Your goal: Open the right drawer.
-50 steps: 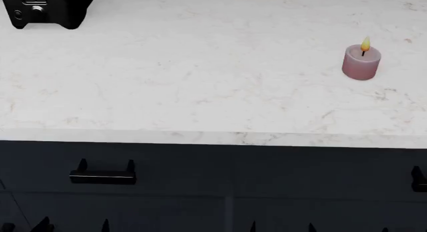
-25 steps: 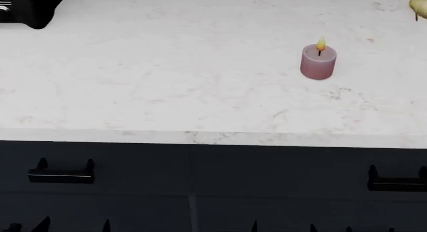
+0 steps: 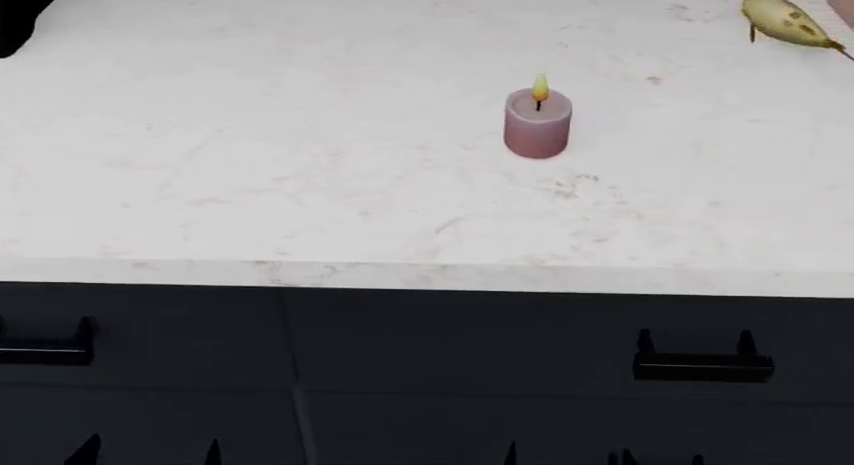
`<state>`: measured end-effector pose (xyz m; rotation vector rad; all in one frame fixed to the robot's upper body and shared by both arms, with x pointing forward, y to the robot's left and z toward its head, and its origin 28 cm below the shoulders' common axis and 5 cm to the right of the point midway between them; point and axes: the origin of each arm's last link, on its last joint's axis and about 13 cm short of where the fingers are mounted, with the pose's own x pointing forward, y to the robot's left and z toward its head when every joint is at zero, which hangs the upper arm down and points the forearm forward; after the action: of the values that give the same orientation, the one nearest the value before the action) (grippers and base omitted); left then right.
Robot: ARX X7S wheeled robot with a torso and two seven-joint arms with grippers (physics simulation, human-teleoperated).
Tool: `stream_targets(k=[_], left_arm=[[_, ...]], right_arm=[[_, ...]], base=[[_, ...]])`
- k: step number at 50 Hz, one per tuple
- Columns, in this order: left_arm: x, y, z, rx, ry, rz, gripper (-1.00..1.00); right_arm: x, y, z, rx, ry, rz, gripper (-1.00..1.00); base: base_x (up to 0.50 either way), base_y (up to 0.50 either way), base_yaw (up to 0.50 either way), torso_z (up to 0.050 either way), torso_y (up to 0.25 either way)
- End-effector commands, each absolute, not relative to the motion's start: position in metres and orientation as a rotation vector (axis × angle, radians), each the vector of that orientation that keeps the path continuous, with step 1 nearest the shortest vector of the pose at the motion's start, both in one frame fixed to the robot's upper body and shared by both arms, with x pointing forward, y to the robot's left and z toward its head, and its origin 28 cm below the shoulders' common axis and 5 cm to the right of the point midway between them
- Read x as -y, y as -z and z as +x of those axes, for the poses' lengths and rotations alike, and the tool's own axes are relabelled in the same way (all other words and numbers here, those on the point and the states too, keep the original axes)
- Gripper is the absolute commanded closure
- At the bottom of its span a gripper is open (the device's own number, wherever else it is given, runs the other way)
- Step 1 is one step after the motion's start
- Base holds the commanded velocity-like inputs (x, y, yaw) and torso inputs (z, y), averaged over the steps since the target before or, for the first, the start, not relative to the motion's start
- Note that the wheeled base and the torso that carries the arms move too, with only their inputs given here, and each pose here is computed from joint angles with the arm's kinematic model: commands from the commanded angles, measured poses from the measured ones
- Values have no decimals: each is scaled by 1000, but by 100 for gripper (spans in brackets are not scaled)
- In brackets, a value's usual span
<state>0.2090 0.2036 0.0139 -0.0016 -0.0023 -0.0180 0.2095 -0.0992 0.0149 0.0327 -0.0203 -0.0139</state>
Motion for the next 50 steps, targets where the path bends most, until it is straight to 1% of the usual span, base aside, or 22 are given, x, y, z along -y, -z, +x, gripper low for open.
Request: stream_targets(k=[1,26,40,44,47,50], left_arm=[[-203,-14,209,1,18,0,-100],[-203,-15,208,1,18,-8,-100],[-203,-15,209,-3,9,-9,-100],[-201,-15,210,-25,-10,25,-100],[-203,-16,209,3,2,-15,-100],[-202,-16,208,14,20,0,-100]], right_arm=[[99,-15,209,21,15,35,-100],[99,-15,209,28,18,33,-100],[100,-14,210,26,18,30,-100],[101,-13,210,25,20,29,-100],[101,-12,210,25,21,29,-100],[100,-15,209,25,20,30,-100]], base=[[0,-297,0,0,0],[0,-291,0,0,0],[0,0,0,0,0],[0,0,0,0,0],[0,0,0,0,0],[0,0,0,0,0]])
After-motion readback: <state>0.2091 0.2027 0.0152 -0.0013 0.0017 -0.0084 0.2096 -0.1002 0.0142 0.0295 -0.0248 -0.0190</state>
